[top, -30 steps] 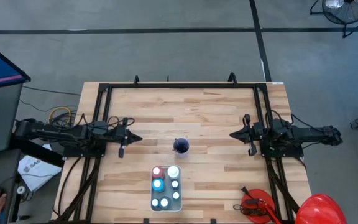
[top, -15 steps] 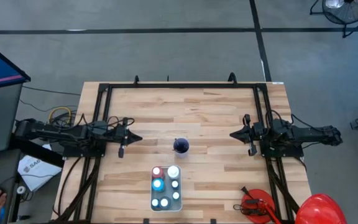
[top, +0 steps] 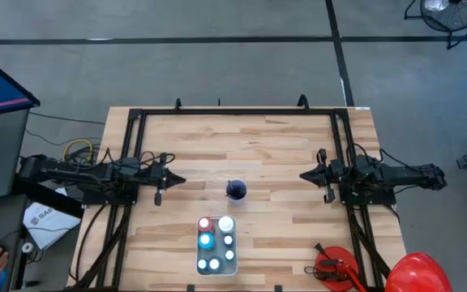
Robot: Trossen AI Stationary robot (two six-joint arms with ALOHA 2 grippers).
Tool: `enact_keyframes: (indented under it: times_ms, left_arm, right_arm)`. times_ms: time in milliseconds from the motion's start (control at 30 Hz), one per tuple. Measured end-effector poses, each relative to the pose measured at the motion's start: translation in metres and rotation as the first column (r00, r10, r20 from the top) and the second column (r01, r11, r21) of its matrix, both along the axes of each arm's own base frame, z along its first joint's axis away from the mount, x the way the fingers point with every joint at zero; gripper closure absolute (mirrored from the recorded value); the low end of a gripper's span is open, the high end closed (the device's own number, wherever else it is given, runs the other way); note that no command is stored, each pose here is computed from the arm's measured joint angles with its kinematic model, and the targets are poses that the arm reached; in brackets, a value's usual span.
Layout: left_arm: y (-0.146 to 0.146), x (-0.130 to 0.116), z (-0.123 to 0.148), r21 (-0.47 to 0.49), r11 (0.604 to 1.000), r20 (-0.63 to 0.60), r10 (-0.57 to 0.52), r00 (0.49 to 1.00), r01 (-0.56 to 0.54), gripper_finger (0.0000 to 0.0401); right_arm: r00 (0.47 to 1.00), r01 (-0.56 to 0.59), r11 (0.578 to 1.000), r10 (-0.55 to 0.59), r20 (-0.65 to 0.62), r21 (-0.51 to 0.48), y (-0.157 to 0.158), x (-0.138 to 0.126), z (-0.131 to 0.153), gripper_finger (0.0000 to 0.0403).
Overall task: Pick & Place Paint Supplies
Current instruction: Return to home position
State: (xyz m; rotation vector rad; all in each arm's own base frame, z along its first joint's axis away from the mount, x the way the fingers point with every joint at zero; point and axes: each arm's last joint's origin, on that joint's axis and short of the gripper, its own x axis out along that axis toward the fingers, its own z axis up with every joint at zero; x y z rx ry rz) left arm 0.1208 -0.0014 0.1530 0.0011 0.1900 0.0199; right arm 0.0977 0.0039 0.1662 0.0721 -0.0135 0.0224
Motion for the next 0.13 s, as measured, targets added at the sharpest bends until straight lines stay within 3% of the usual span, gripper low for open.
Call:
enact_keyframes:
  times_ms: [133]
  left_arm:
    - [0.0, 0.0001, 0.0004, 0.0, 1.0, 0.004, 0.0, 1.0, 0.0, 0.0399]
  right_arm:
    - [1.0, 0.0, 1.0, 0.0, 0.0, 0.0, 0.0, 0.0, 0.0, 0.0403]
